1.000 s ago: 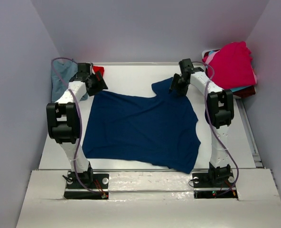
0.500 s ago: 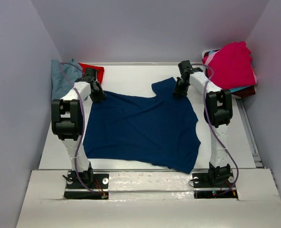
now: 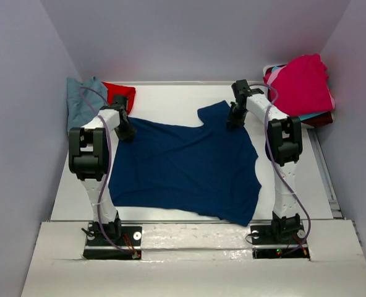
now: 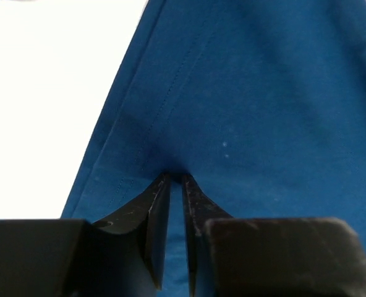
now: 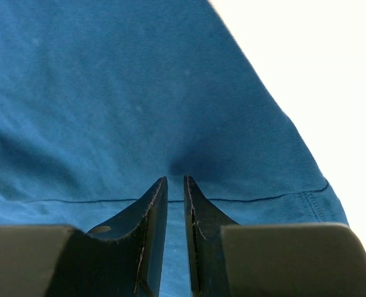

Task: Fold and stack the t-shirts
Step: Flatten the tshirt out

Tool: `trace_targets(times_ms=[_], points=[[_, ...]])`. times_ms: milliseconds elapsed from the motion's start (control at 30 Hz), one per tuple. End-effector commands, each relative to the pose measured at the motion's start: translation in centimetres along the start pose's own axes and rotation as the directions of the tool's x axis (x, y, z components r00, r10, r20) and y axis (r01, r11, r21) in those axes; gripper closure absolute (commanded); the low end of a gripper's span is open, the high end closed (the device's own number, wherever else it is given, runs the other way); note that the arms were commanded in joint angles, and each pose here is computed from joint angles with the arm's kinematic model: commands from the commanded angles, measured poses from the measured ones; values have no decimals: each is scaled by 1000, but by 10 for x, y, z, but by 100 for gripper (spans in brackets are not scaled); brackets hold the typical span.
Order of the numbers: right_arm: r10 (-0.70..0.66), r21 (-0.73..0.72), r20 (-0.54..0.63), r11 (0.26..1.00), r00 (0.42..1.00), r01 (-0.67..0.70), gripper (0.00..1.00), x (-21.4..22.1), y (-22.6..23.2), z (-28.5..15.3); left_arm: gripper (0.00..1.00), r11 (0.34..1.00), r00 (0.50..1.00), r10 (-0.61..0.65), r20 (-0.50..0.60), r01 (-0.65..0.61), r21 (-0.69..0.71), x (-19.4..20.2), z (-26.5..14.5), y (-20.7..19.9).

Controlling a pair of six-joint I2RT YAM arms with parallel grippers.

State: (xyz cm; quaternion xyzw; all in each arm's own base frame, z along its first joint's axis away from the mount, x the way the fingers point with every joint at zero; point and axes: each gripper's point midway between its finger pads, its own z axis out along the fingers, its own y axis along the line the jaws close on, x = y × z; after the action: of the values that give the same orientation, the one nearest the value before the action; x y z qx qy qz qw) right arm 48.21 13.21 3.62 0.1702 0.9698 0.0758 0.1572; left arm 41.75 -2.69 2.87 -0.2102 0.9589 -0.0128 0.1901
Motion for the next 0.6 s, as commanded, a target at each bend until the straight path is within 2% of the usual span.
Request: trace_targets(times_ms=[0,300,567], points=[[12,49,4,999,1000,-12,77,-3,-10,4,77,998,999,-13,-38,11,-57,11,5,12],[12,110,-19,994,1000,-10,77,3,-23,15,79,996,998,-6,-63,1,-85,19,4,19],[48,192,-9,980,999,-45,77,-5,-52,15,79,996,995,-8,-95,-1,-92,36,3,26]])
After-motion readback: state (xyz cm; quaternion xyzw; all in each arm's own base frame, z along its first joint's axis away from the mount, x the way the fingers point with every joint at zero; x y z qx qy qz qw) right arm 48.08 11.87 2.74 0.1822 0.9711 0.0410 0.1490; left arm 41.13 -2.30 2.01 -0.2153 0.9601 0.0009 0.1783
